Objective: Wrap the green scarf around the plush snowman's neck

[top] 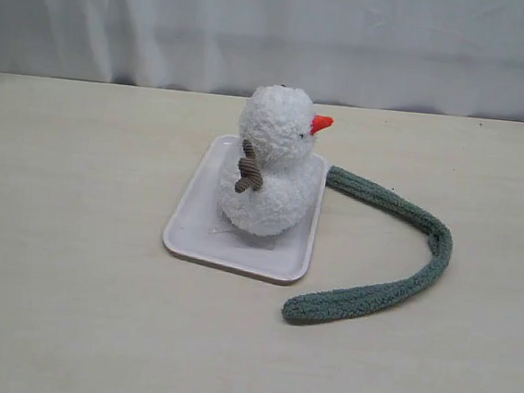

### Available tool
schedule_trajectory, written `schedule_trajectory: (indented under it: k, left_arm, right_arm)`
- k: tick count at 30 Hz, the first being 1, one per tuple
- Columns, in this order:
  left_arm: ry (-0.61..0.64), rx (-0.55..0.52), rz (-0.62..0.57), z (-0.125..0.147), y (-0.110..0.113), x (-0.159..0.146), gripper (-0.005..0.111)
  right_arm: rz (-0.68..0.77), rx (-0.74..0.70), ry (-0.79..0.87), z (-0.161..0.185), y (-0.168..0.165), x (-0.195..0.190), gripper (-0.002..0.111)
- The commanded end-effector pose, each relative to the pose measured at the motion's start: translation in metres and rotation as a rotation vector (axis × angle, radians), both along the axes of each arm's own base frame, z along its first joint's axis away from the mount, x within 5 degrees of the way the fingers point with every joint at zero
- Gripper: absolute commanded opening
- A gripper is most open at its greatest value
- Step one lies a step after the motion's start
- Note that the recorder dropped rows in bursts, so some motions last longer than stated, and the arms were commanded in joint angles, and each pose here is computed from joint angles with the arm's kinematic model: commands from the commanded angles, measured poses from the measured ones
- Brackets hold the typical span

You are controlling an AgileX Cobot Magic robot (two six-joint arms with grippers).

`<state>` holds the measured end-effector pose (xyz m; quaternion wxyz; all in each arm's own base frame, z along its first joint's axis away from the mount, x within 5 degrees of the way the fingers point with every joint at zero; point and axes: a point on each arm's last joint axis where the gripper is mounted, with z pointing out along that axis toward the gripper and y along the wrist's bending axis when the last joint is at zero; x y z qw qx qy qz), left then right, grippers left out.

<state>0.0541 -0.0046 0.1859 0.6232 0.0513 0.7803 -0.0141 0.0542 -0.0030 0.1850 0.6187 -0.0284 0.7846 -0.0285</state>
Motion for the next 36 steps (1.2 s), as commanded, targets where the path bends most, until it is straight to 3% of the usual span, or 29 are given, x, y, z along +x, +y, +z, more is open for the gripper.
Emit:
schedule_trajectory:
  k: [1,7,13,18,22,26,31,36]
  left_arm:
    - [-0.007,-0.005,-0.006,0.0,0.0,0.0,0.0]
    - [-0.007,-0.005,-0.006,0.0,0.0,0.0,0.0]
    - [-0.007,-0.005,-0.006,0.0,0.0,0.0,0.0]
    - [-0.007,-0.005,-0.006,0.0,0.0,0.0,0.0]
    - [-0.007,-0.005,-0.006,0.0,0.0,0.0,0.0]
    - [-0.007,-0.005,-0.006,0.0,0.0,0.0,0.0]
    - [-0.007,-0.005,-0.006,0.0,0.0,0.0,0.0]
    - [-0.007,-0.005,-0.006,0.0,0.0,0.0,0.0]
  right_arm:
    - [0.037,-0.045,-0.185,0.016,0.003,0.002,0.004]
    - [0.126,-0.03,-0.552,0.048,0.012,-0.003,0.004]
    - [0.197,0.171,-1.029,0.086,0.012,-0.026,0.004]
    - [0.271,0.218,-1.163,0.094,0.015,-0.037,0.004]
    - [0.237,0.353,-0.982,0.11,0.011,-0.031,0.004]
    - [0.117,0.339,-0.658,0.135,0.007,-0.02,0.007]
    - [0.016,0.31,-0.341,0.161,0.003,0.0,0.029]
    - [-0.033,0.279,-0.081,0.154,0.005,0.047,0.051]
